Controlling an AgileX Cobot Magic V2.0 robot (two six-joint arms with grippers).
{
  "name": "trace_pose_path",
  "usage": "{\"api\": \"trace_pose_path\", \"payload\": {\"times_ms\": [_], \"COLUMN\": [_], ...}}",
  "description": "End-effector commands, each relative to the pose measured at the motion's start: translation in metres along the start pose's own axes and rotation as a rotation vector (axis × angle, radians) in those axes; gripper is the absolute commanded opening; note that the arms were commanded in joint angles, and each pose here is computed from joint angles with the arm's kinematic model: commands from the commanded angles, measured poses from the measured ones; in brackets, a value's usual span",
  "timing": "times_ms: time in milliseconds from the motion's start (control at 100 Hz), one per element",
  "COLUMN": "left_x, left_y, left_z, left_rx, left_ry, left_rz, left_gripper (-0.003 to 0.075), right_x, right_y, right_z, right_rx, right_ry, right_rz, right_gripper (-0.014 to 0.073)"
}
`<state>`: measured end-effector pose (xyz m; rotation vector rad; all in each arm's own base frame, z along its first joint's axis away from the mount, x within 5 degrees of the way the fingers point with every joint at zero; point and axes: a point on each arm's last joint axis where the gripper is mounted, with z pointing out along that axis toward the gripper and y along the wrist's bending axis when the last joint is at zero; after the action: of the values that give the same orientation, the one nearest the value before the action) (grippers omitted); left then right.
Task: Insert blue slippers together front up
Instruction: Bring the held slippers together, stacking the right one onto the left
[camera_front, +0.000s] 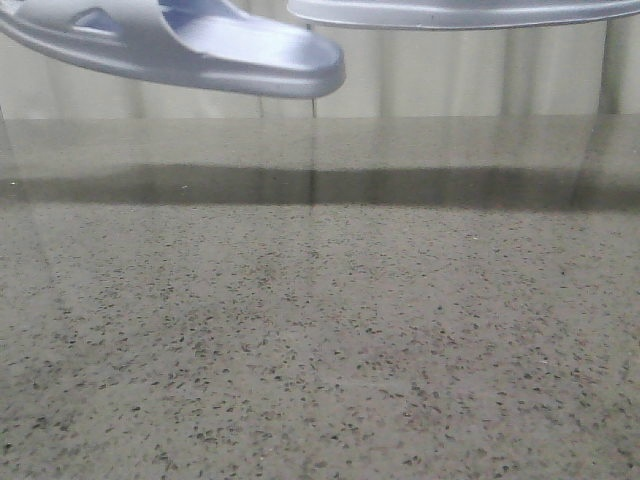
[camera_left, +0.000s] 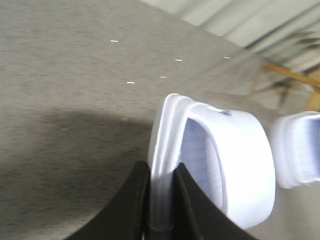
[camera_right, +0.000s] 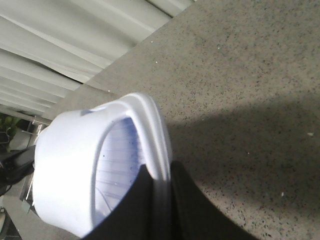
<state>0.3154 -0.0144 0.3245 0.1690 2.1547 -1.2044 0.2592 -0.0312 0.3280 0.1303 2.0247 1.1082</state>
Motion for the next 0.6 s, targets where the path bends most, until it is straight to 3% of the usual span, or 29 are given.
{"api": "trace_pose_path", "payload": {"times_ms": [0, 590], "left_x": [-0.010, -0.012], "left_y": [-0.031, -0.033], "left_z": [-0.011, -0.010], "left_rx": [0.145, 0.177], "left_ry": [-0.061, -0.074], "left_rz": [0.033, -0.031], "left_gripper": [0.0015, 0.0016], "right_x": [-0.010, -0.011], "right_y": [0.018, 0.005], "right_z": [0.000, 0.028], "right_rx": [-0.097, -0.133], "right_ry": [-0.052, -0.054], "right_rz": [-0.034, -0.024], "right_gripper": [-0.0107, -0.0107]}}
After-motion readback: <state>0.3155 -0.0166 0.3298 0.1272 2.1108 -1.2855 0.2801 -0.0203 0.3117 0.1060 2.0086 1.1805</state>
